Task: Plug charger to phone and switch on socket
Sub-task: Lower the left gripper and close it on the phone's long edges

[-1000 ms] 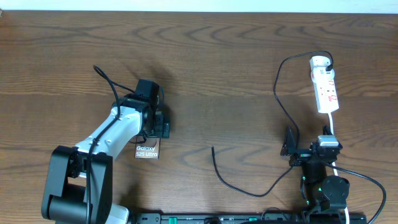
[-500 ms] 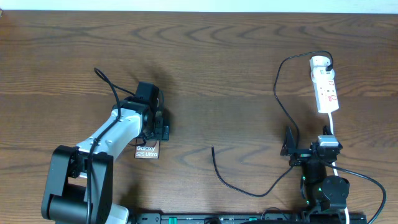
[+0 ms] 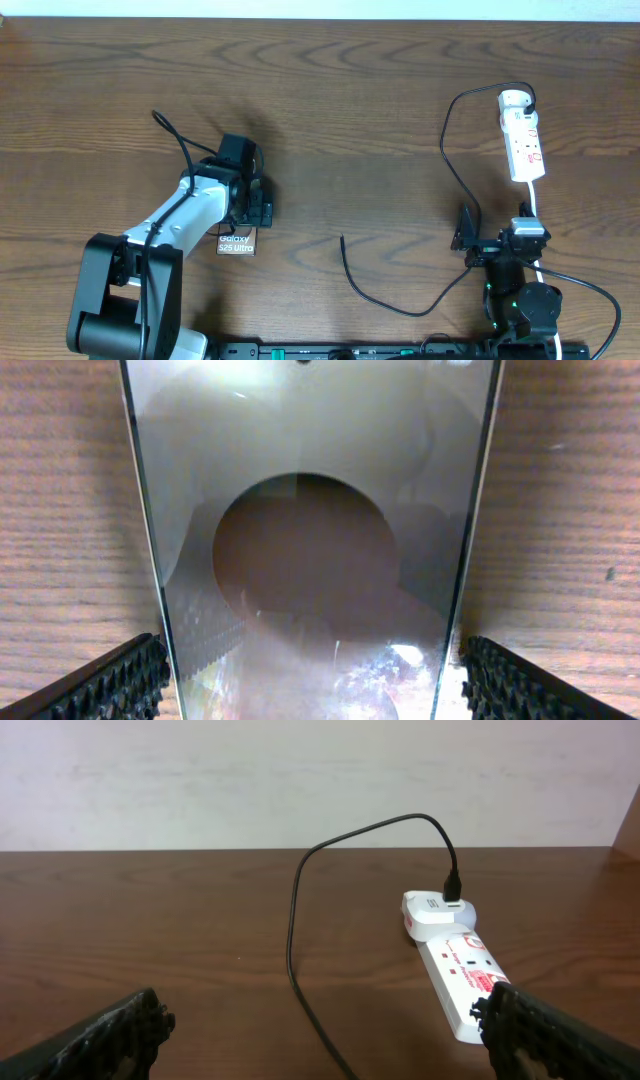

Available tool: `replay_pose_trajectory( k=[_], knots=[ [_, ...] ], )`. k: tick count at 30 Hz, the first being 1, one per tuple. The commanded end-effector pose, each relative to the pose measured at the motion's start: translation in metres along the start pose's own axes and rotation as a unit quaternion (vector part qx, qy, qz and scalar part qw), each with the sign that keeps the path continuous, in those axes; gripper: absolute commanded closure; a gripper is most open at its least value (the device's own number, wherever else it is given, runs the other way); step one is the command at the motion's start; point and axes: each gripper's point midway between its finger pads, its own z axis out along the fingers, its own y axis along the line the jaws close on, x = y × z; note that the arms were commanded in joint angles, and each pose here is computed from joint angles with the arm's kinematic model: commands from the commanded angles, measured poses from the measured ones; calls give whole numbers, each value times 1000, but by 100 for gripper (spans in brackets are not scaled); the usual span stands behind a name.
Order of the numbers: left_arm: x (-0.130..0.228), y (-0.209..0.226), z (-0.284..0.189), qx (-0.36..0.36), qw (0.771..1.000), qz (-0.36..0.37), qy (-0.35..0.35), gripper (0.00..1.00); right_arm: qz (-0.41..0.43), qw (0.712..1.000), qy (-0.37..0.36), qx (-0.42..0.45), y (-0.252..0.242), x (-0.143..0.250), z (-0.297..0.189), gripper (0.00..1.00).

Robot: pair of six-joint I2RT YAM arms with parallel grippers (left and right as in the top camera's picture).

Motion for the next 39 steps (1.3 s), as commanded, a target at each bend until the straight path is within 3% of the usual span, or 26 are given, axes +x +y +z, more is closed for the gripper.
replay_pose_trajectory(
  k=[1,39],
  knots=[
    [2,-1,-1,5,1000,7,-1,7,5,1000,0,1,0,0,0,1],
    [6,0,4,3,1000,8,-1,7,5,1000,0,1,0,0,0,1]
  ],
)
